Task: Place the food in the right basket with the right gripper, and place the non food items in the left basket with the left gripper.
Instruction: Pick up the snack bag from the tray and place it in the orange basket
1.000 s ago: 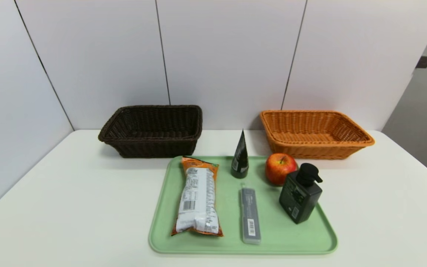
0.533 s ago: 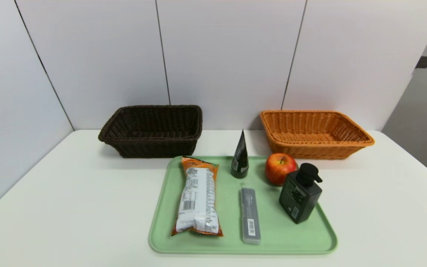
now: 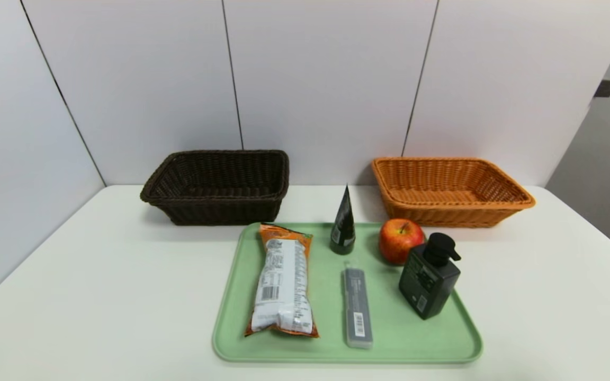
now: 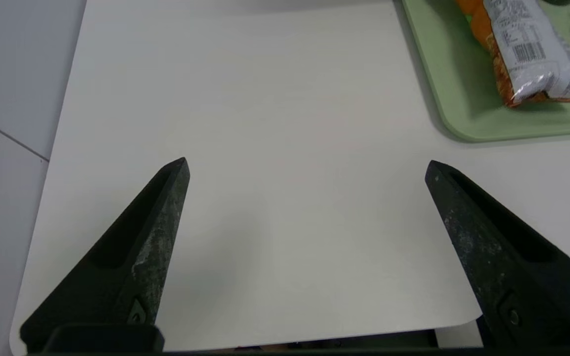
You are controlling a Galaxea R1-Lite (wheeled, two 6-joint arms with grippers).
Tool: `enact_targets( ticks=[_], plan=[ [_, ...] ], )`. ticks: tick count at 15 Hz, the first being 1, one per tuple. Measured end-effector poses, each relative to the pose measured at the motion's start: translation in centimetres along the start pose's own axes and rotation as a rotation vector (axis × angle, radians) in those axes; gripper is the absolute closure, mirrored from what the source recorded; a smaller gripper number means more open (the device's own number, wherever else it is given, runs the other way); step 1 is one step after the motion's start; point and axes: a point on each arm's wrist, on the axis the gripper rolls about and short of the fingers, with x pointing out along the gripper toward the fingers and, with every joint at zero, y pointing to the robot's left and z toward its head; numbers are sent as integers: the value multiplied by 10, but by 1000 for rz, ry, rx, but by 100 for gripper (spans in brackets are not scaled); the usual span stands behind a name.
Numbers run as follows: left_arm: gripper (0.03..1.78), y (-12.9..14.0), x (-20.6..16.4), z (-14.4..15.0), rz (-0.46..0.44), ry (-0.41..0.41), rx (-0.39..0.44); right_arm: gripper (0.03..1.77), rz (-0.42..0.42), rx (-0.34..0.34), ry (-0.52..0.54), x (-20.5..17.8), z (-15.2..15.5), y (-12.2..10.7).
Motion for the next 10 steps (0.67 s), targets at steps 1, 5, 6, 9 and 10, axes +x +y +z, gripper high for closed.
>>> enact_targets(
  ticks=[1,5,6,9,10],
  plan=[
    [12,1,5,13,0,10,-38,9,13,5,13,8,18,3],
    [12,3,31,50,-5,-46,-326,9,102,51,81,55,77,17],
    [12,3,36,50,-2,-39,-324,9,127,71,103,68,86,23],
    [12,3,42,41,6,34,-239,9,168,110,178,113,101,58],
    [12,4,45,40,9,42,-213,9,170,114,204,130,103,72]
  ],
)
